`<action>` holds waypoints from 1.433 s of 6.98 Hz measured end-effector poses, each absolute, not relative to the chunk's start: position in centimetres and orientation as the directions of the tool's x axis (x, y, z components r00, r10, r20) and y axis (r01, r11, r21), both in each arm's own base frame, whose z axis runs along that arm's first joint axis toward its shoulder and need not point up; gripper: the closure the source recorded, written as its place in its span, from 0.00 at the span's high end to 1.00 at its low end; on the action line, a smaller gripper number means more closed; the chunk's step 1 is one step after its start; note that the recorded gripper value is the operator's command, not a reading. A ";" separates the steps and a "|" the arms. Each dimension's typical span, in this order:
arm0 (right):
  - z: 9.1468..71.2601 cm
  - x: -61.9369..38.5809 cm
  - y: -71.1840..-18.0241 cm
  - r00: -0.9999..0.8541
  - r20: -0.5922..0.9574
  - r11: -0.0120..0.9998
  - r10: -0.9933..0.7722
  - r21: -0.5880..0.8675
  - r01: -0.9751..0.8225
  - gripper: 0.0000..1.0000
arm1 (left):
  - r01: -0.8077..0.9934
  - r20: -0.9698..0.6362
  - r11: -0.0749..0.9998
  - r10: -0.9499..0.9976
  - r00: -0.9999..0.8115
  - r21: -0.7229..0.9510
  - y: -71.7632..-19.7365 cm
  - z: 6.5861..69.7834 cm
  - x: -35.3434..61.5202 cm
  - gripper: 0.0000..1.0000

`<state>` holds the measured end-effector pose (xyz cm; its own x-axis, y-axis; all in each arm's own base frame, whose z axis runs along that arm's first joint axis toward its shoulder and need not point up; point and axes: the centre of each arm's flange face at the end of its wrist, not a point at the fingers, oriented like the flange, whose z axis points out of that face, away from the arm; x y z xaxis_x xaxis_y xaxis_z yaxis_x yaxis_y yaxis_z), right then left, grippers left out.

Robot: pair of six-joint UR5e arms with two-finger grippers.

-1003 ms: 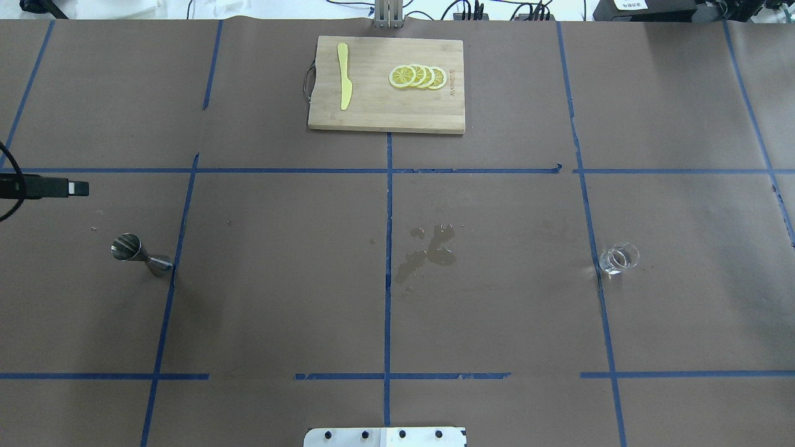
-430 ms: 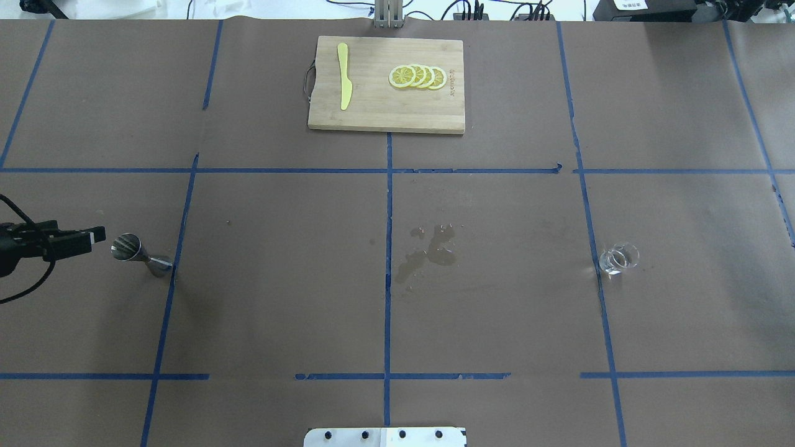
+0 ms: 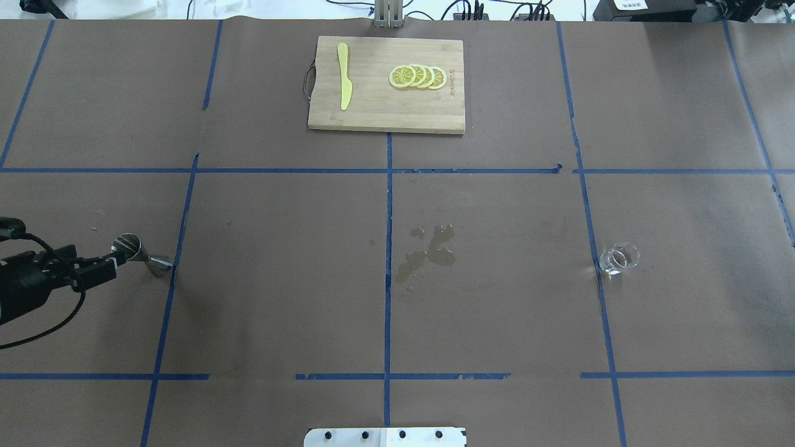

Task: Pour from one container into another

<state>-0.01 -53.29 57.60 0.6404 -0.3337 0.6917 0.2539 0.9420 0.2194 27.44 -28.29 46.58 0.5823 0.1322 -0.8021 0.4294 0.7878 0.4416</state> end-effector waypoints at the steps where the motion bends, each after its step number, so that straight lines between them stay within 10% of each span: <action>1: 57.5 0.0 -53.3 0.640 0.691 0.942 -0.335 0.221 0.254 1.00 | 0.441 -0.797 0.778 0.124 0.591 0.448 -27.0 46.9 28.7 0.99; 10: 57.3 0.0 -53.6 0.641 0.689 0.941 -0.338 0.225 0.254 1.00 | 0.575 -0.724 0.600 0.009 0.690 0.556 -24.7 53.2 37.6 0.97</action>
<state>-0.03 -53.55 57.30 0.6409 -0.3381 0.6891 0.2542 0.9406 0.2250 37.59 -24.71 53.21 0.6899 0.0092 -0.7238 0.5752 0.6000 0.5559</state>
